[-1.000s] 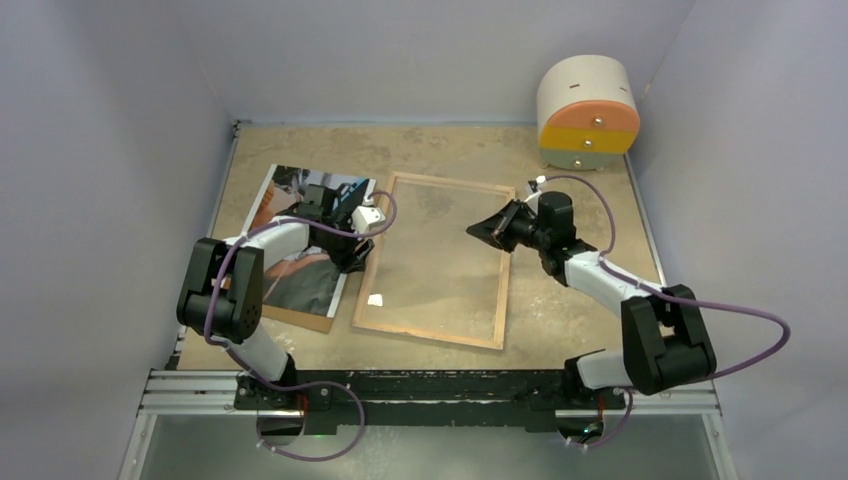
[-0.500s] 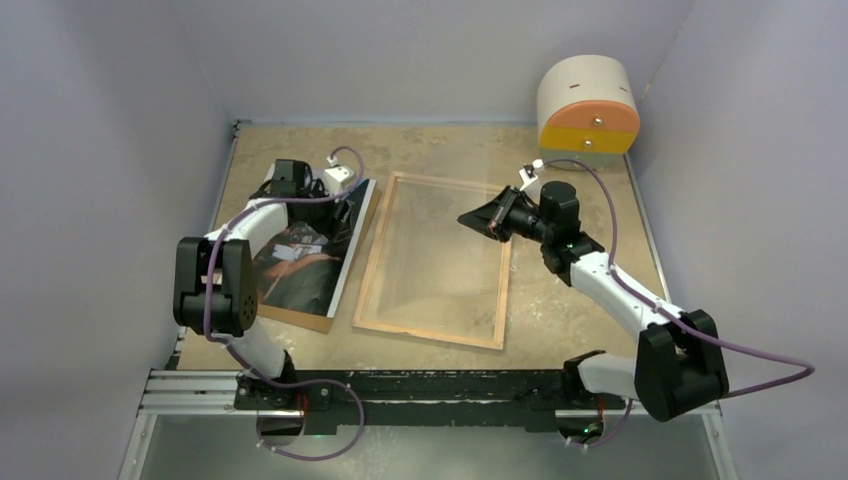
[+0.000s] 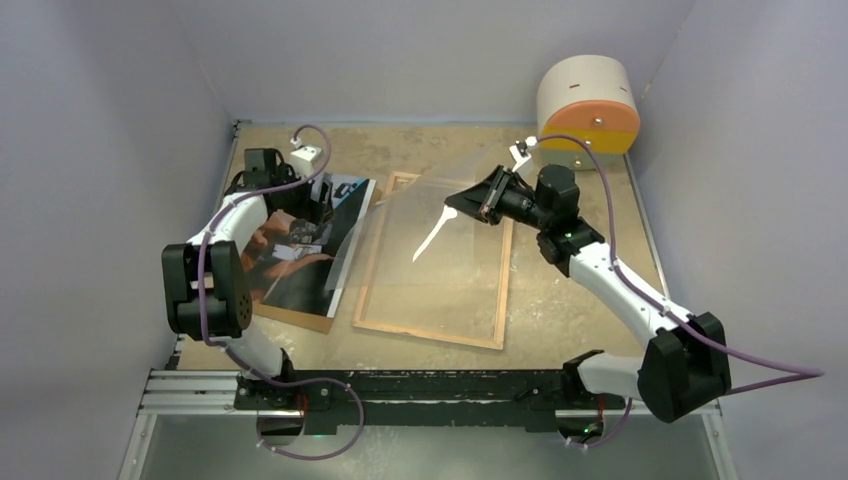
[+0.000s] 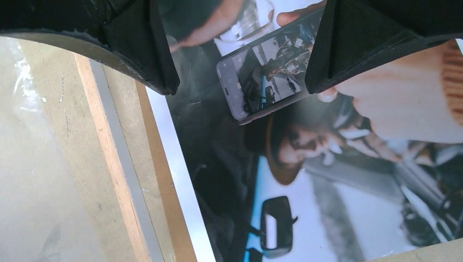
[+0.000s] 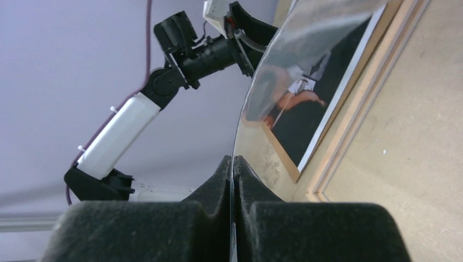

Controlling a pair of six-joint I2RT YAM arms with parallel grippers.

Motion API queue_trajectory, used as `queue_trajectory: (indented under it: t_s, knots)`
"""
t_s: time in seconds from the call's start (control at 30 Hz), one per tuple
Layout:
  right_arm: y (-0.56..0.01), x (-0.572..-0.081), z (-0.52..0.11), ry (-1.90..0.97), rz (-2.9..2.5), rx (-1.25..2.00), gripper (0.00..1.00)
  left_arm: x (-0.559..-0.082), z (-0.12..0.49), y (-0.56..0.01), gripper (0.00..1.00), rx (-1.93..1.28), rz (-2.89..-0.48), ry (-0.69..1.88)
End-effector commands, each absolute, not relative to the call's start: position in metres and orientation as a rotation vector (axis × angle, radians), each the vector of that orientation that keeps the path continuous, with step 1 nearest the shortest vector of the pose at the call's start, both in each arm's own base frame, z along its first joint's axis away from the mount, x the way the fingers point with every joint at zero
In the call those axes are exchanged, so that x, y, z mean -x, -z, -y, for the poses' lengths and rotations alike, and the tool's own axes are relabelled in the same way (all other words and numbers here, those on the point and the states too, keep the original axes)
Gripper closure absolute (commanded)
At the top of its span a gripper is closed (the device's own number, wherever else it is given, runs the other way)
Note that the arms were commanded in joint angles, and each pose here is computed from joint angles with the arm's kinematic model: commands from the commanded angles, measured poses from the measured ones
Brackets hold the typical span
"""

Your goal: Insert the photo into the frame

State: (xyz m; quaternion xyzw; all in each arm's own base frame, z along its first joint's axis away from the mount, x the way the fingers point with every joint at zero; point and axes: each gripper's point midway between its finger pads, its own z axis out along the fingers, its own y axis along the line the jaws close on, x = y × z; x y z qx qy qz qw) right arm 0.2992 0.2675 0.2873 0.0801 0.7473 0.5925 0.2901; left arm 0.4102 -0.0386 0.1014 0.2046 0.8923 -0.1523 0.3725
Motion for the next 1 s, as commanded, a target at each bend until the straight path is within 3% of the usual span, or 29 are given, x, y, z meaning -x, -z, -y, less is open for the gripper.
queue_trajectory:
  t_s: [0.0, 0.3, 0.97]
  knots:
    - [-0.260, -0.294, -0.266, -1.543, -2.020, -0.185, 1.00, -0.420, 0.032, -0.124, 0.05, -0.515, -2.224, 0.324]
    - [-0.149, -0.272, -0.249, -1.370, -2.249, -0.210, 1.00, -0.404, 0.029, -0.094, 0.02, -0.575, -2.283, 0.311]
    - [-0.105, -0.285, -0.212, -1.063, -2.262, -0.383, 1.00, -0.376, 0.056, -0.055, 0.00, -0.652, -2.326, 0.405]
